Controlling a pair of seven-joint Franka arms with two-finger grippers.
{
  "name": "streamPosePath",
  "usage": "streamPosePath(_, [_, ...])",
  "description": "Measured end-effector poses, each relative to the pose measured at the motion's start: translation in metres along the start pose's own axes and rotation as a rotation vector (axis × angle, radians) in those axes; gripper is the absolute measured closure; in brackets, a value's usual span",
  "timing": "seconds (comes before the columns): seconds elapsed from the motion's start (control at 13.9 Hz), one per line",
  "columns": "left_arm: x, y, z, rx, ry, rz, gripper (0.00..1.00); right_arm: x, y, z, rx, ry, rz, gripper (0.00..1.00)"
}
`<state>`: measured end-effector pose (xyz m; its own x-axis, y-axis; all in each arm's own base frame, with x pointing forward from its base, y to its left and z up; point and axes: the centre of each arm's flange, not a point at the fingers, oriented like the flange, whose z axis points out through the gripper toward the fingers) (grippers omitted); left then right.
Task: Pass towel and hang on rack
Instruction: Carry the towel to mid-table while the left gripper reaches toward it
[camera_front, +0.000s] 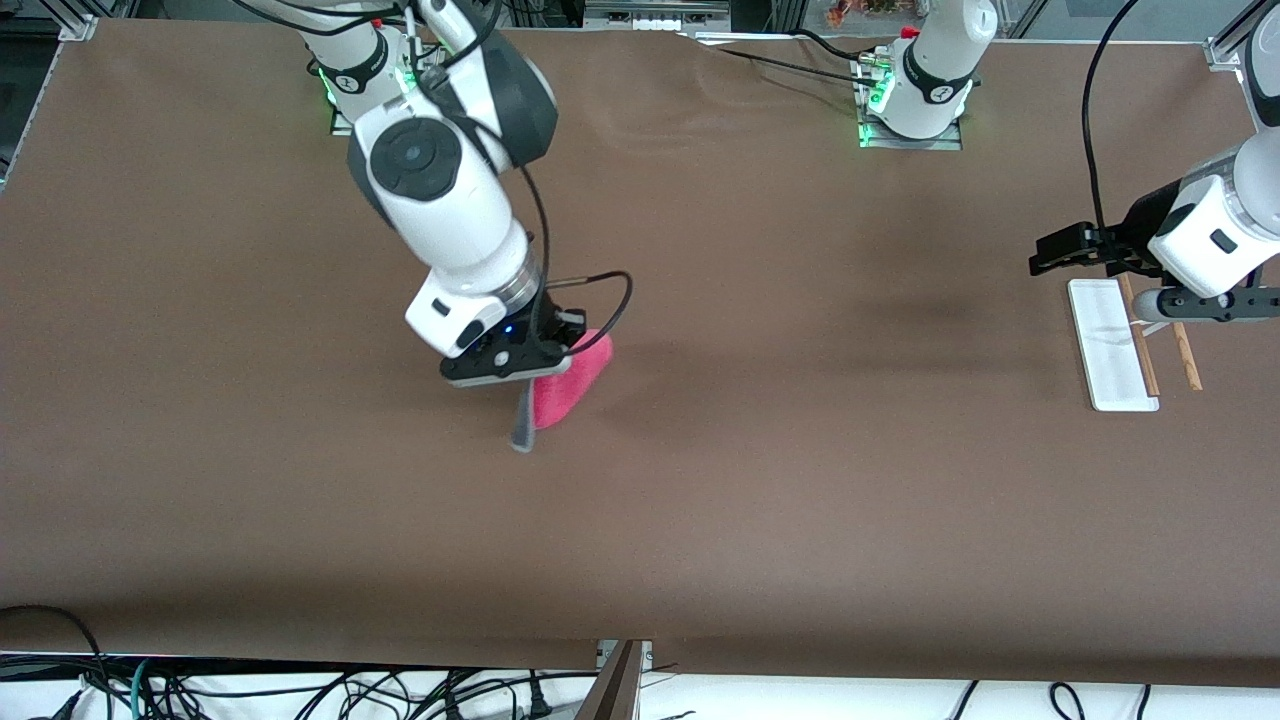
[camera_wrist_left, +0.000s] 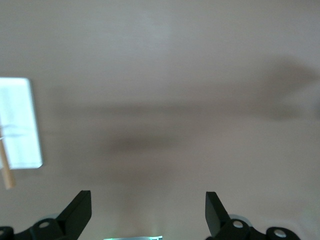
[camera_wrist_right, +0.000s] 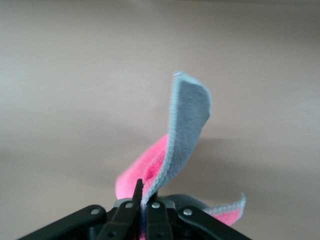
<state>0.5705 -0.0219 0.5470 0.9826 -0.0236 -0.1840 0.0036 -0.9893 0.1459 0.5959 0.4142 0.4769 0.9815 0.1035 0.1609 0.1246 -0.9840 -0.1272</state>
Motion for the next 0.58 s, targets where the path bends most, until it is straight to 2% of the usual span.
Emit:
streamPosePath(0.29, [0.006, 0.013, 0.036, -0.076, -0.017, 0.178, 0.00, -0.033, -0.058, -0.001, 0.017, -0.007, -0.004, 0.98])
streamPosePath(0.58, [0.015, 0.044, 0.096, -0.139, 0.054, 0.407, 0.00, -0.056, -0.090, 0.000, 0.023, -0.011, -0.008, 0.98])
